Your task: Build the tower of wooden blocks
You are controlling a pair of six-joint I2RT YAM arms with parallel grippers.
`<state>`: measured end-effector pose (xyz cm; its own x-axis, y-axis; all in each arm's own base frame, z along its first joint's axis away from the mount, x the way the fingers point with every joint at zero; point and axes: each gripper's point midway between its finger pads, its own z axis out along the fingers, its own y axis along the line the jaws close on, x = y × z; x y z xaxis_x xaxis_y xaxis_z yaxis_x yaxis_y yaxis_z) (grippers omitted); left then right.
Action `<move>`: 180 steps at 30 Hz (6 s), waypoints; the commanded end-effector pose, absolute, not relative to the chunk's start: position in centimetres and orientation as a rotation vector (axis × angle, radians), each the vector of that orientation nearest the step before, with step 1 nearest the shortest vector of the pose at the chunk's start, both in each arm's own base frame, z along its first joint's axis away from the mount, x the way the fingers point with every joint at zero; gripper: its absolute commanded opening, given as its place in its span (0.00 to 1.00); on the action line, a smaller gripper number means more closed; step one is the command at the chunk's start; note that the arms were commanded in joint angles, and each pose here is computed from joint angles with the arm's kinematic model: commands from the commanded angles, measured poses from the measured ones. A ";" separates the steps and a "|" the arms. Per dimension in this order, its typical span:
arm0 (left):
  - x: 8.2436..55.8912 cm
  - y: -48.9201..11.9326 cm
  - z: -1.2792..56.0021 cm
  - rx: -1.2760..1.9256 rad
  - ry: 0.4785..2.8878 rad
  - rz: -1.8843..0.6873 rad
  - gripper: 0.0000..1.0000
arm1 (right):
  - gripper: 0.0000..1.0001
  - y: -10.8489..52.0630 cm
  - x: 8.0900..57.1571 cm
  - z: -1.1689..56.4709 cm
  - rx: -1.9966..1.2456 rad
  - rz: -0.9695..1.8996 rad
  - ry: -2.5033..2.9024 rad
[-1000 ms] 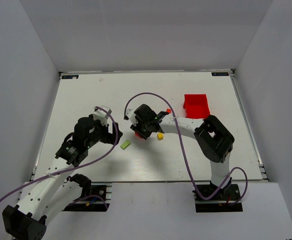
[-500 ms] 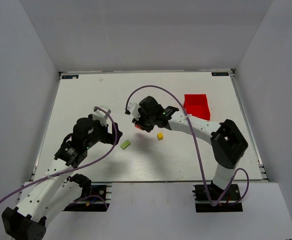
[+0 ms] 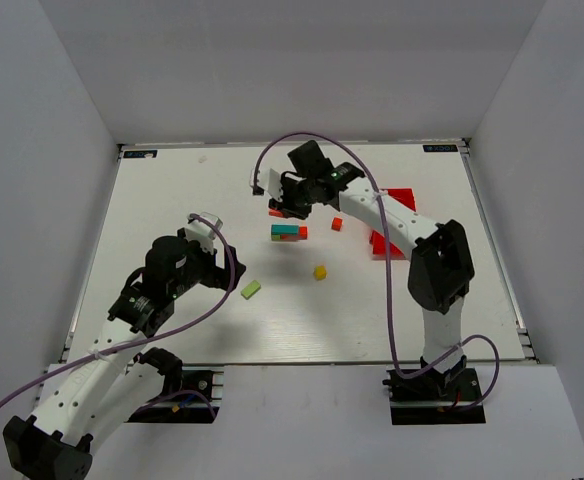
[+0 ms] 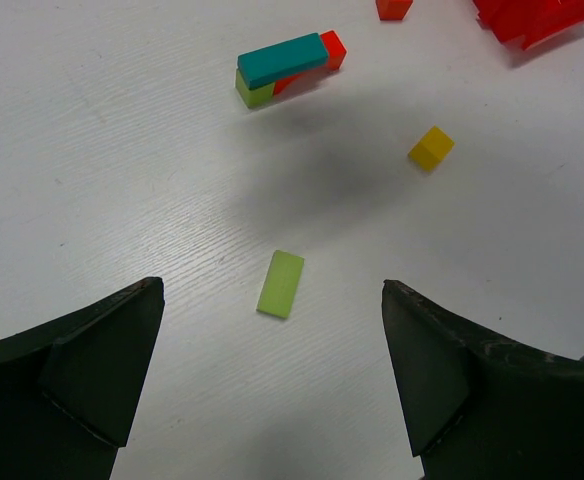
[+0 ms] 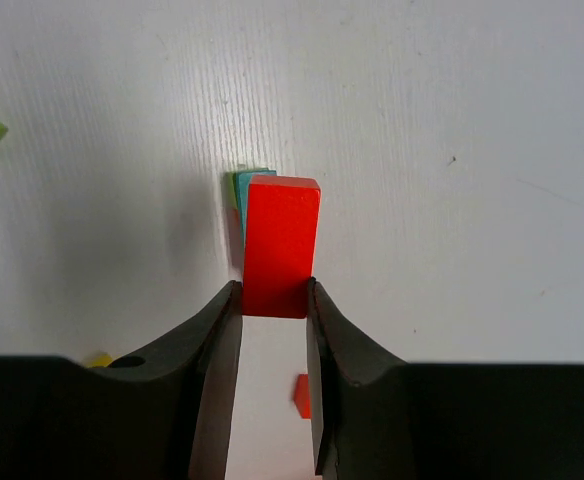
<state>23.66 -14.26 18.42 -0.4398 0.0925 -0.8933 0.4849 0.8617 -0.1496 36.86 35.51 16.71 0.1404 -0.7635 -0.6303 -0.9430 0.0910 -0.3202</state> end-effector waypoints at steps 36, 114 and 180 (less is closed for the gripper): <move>23.4 -15.3 20.6 0.475 1.912 -0.533 1.00 | 0.00 34.3 39.6 10.8 -1.980 0.575 1.642; 23.4 -15.3 20.4 0.476 1.921 -0.532 1.00 | 0.00 34.1 39.6 8.3 -1.972 0.599 1.716; 23.4 -15.3 20.4 0.476 1.921 -0.532 1.00 | 0.90 33.7 38.9 11.6 -1.946 0.620 1.653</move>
